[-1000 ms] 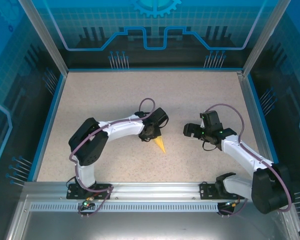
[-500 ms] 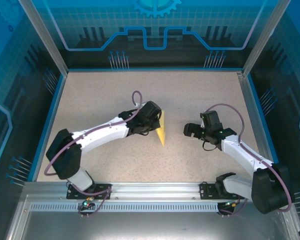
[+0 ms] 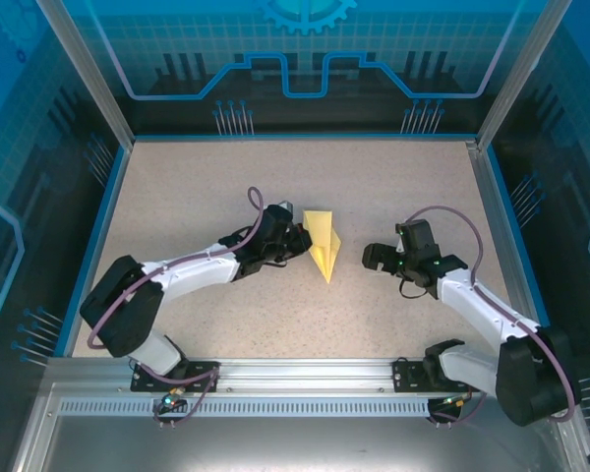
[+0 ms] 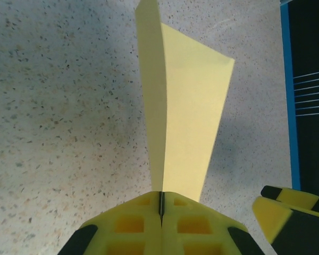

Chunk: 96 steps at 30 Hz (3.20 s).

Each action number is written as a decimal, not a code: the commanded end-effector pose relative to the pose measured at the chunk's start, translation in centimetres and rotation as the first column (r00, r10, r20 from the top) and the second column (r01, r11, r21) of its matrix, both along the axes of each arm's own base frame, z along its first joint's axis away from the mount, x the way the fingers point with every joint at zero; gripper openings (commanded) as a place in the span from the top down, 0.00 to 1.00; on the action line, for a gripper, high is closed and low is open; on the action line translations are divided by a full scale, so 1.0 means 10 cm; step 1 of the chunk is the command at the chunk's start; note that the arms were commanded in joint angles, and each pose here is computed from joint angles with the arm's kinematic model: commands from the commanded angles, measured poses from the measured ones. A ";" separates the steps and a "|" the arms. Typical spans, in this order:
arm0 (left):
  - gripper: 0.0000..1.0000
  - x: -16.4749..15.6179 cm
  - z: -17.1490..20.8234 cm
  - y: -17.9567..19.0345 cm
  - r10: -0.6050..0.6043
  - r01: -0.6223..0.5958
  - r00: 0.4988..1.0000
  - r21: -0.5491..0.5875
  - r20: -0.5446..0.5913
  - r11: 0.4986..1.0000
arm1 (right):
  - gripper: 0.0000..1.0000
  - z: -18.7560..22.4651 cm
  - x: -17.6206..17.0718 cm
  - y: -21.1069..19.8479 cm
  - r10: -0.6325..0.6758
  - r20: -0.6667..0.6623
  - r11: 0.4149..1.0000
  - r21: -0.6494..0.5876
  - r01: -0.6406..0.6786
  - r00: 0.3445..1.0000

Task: Fold a paper plane with a square sheet of paper (pick it up from the middle)
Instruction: Move a paper plane to the center of the table.

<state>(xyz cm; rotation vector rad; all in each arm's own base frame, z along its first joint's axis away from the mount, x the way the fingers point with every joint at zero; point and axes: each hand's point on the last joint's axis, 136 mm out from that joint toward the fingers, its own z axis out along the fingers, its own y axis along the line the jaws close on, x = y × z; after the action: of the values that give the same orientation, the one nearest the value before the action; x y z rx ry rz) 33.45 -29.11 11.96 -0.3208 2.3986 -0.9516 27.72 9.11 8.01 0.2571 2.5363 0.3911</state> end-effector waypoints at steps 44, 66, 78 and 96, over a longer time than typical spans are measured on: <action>1.00 -0.04 -0.97 -0.08 -0.118 0.100 0.981 -0.119 -0.156 0.988 | 0.40 -0.33 0.00 1.32 0.318 -0.195 0.926 0.275 -0.259 0.928; 1.00 -0.05 -0.98 -0.07 -0.119 0.102 0.980 -0.110 -0.157 0.989 | 0.38 -0.38 0.18 1.29 0.270 -0.197 0.951 0.205 -0.230 0.943; 1.00 -0.05 -0.98 -0.06 -0.123 0.107 0.980 -0.102 -0.158 0.989 | 0.38 -0.45 0.26 1.36 0.290 -0.210 0.944 0.221 -0.244 0.934; 1.00 -0.05 -0.96 -0.07 -0.126 0.110 0.980 -0.107 -0.153 0.988 | 0.47 -0.45 -0.02 1.49 0.304 -0.281 0.942 0.229 -0.244 0.910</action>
<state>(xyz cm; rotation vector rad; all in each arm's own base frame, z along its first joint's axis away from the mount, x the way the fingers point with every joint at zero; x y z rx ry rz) 33.25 -30.04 2.80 -0.3323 2.5250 -1.1497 27.48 23.64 3.47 0.0386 2.8384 0.8197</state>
